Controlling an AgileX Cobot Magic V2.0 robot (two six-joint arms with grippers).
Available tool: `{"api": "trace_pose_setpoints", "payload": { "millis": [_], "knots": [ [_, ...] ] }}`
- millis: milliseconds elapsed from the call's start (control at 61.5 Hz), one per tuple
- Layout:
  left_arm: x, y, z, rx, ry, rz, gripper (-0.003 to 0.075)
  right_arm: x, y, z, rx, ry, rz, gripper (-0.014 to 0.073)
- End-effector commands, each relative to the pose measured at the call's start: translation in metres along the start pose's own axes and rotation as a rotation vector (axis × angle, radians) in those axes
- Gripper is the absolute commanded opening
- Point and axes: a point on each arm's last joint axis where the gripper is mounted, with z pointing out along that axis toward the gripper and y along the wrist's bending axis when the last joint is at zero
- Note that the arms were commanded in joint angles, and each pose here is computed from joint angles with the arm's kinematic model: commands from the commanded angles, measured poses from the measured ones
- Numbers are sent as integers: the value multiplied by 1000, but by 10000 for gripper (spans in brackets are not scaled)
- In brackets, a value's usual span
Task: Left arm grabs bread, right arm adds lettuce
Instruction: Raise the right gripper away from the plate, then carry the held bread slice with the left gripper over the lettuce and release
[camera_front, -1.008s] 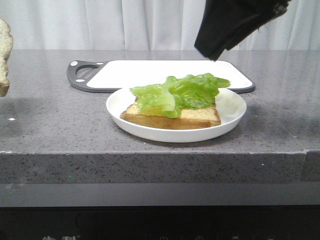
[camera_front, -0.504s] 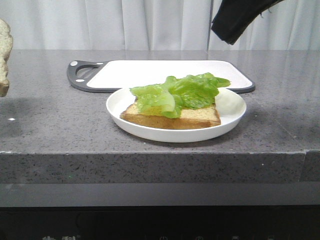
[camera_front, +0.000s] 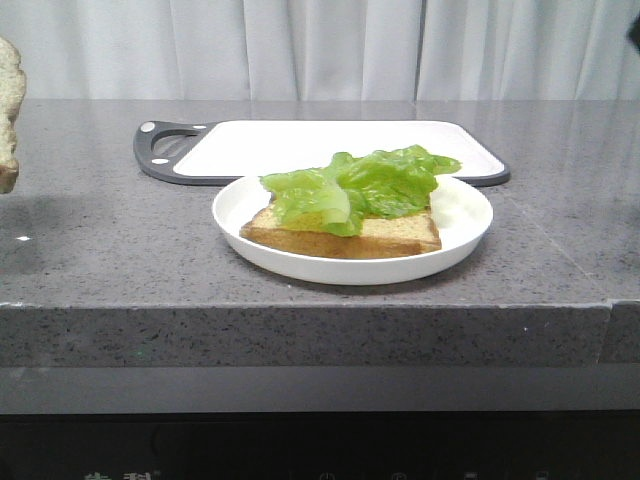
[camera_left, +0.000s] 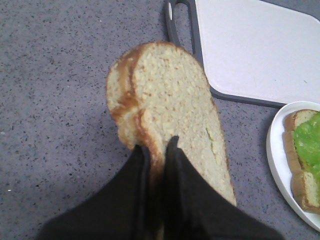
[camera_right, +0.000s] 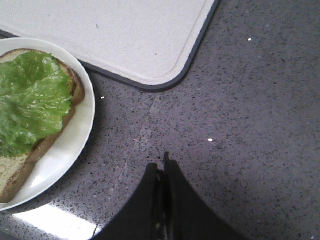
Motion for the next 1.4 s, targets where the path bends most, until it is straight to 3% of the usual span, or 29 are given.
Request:
{"api": "trace_pose_setpoints", "payload": {
  "millis": [0, 455, 829, 1122, 1382],
  "knots": [
    [-14, -4, -8, 13, -108, -15, -19, 0, 0, -24, 43, -182, 4, -63],
    [-13, -8, -8, 53, -95, -28, -19, 92, 12, -76, 120, -529, -9, -63],
    [-36, -75, 26, 449, 29, -91, -19, 104, 14, -81, 114, -538, -13, -63],
    [-46, -129, 85, 597, 254, -78, -19, 105, 14, -81, 111, -527, -14, -63],
    [-49, -152, 130, 775, 411, -120, -19, 105, 14, -81, 111, -527, -14, -63]
  ]
}}
